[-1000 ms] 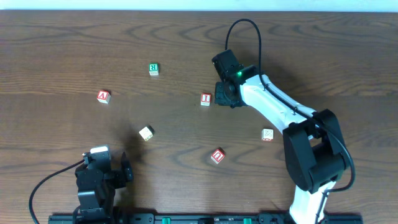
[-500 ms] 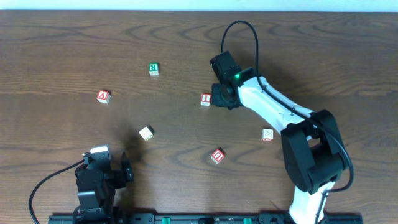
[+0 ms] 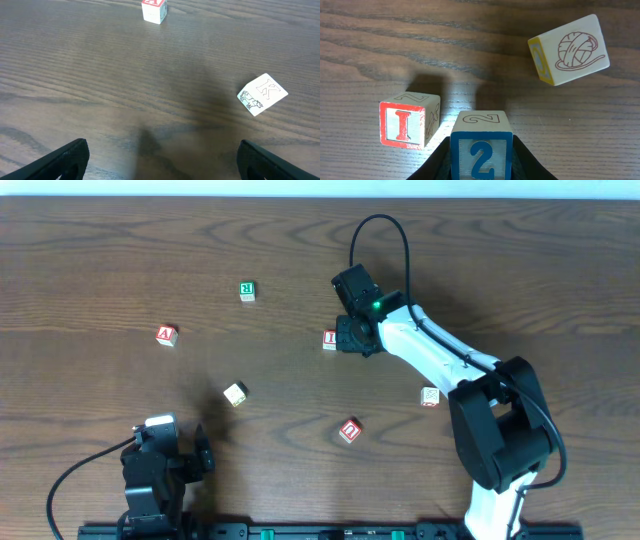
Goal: Spell out Ai2
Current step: 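Lower the 2 block beside the I block and adjust its position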
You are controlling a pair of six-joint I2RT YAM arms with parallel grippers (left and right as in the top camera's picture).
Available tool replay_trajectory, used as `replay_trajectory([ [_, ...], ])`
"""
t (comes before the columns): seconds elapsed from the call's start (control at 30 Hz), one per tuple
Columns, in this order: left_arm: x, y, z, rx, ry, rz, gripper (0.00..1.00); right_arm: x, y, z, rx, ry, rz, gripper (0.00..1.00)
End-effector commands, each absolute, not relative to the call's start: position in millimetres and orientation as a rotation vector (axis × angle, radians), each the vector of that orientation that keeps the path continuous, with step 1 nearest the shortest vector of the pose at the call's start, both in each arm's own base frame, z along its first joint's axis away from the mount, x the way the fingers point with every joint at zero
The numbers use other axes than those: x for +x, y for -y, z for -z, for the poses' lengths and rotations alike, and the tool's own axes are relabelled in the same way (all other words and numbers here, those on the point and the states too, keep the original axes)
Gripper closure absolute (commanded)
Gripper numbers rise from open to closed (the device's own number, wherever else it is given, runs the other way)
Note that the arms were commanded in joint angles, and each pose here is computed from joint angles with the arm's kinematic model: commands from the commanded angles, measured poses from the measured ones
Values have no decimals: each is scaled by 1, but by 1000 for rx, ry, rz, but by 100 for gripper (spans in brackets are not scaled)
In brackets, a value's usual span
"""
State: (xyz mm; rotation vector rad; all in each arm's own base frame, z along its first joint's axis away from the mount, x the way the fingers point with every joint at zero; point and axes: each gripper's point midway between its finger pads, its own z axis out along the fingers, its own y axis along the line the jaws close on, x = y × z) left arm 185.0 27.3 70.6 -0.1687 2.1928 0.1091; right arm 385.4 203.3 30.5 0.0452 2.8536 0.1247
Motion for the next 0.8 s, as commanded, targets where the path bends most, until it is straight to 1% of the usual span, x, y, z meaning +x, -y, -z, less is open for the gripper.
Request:
replay_trajectory([
  [0.0,181,-28,-61,-169,-2225,-117,4,383,-203,-21,60,-2860,-90,98],
  [0.63,181,-28,-61,-169,-2225,-117,4,387,-210,-11,80,-2848,-90,98],
  [0.67,181,-28,-61,-168,-2225,-117,5,387,-211,-11,80,-2847,-91,96],
  [0.7,181,-28,-61,-169,-2225,-117,5,387,-211,-11,80,-2846,-92,90],
  [0.77,181,-28,-61,-169,-2225,-117,5,387,-211,-11,80,-2845,-93,85],
])
